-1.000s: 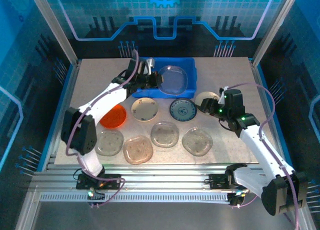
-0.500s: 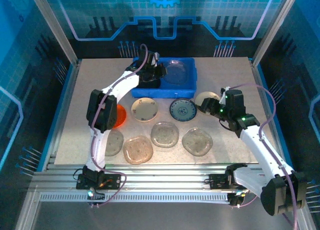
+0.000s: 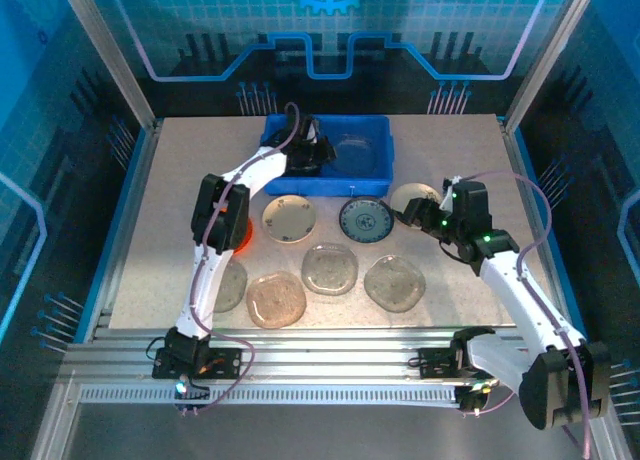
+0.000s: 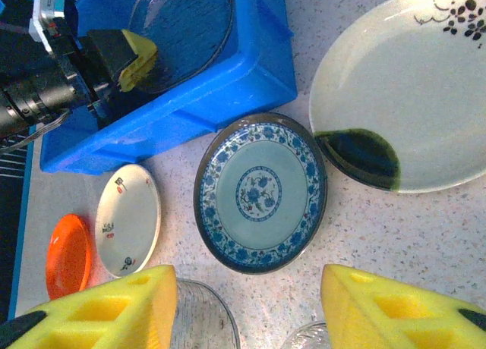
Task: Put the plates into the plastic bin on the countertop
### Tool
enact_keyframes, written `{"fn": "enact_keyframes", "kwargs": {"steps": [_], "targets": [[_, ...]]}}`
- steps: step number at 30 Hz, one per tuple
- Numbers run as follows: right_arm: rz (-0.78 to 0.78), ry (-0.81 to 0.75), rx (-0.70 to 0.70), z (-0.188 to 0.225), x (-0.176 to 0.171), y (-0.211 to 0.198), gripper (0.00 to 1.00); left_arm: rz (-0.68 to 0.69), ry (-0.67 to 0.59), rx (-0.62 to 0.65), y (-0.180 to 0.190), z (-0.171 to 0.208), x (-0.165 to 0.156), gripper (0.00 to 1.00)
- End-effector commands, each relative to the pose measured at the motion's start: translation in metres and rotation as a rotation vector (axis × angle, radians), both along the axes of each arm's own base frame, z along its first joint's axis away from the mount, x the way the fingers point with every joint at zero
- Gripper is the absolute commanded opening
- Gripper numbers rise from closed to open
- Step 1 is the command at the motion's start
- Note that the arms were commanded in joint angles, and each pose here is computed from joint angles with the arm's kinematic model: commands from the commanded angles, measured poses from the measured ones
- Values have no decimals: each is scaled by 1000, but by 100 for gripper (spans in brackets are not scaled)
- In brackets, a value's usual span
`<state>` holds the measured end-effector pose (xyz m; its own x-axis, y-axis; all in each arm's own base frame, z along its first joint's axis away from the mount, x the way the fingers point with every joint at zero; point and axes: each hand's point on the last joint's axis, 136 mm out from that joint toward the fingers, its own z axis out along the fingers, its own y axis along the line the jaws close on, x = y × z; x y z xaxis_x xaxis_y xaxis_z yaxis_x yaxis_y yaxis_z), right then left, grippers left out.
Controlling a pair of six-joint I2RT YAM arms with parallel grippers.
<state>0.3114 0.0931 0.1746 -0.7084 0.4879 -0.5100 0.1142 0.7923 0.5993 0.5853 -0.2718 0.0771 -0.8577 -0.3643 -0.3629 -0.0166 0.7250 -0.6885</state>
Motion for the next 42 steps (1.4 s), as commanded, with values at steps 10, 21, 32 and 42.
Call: {"fn": "enact_keyframes", "kwargs": {"steps": [10, 21, 32, 42], "targets": [[-12, 14, 17, -9, 2, -2, 54, -21, 19, -32, -26, -10, 10, 1], [-9, 16, 19, -10, 3, -2, 54, -17, 46, -14, -28, -17, 6, 30], [-19, -2, -3, 0, 2, -6, 54, -7, -38, 71, -22, 18, 9, 80], [-32, 2, -79, 1, -4, -16, 54, 9, -135, 159, -17, 69, 4, 99]]}}
